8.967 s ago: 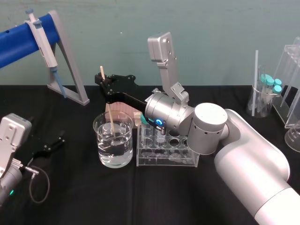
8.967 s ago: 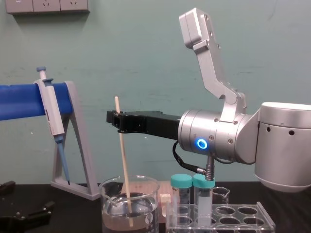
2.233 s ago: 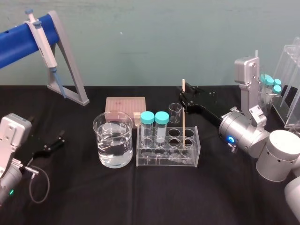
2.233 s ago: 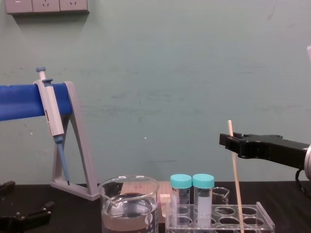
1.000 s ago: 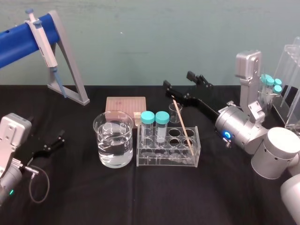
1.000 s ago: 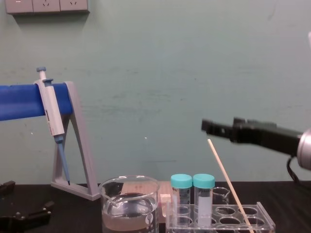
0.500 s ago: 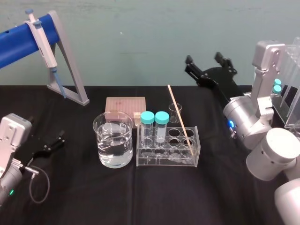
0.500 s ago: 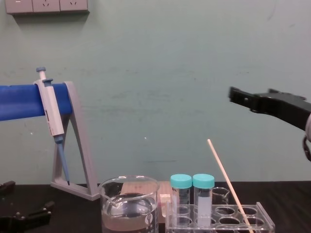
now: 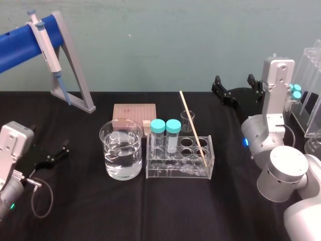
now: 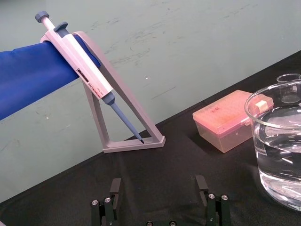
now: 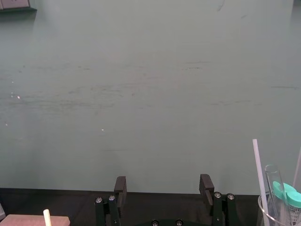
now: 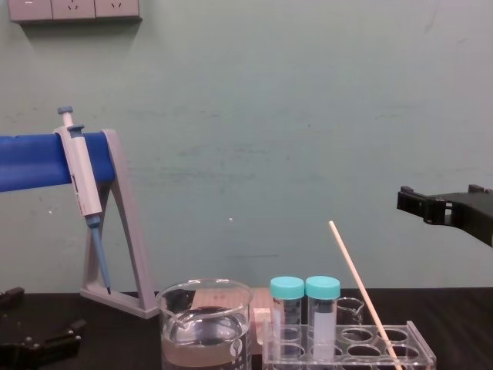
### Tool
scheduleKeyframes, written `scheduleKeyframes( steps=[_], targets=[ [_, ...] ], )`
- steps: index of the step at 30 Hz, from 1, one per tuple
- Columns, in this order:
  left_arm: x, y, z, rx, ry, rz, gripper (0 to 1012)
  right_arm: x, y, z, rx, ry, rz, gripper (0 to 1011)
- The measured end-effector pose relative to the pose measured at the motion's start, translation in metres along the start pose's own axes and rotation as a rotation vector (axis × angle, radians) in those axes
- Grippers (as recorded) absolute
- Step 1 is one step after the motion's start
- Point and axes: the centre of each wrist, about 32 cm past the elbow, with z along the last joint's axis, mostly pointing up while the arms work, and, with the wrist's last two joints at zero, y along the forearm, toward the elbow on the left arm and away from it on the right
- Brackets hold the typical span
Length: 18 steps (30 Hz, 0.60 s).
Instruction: Hold the thermometer with one hand and immerse one end into the beaker, then reinsert it into the test tube rack.
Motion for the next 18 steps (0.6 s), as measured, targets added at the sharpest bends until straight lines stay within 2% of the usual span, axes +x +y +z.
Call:
scheduleKeyframes(
  steps=[18],
  targets=[
    [0.0, 0.0, 0.0, 0.0, 0.0, 0.0, 1004, 0.0002, 0.0003, 0.0017, 0.017, 0.004, 0.008, 1003]
  ],
)
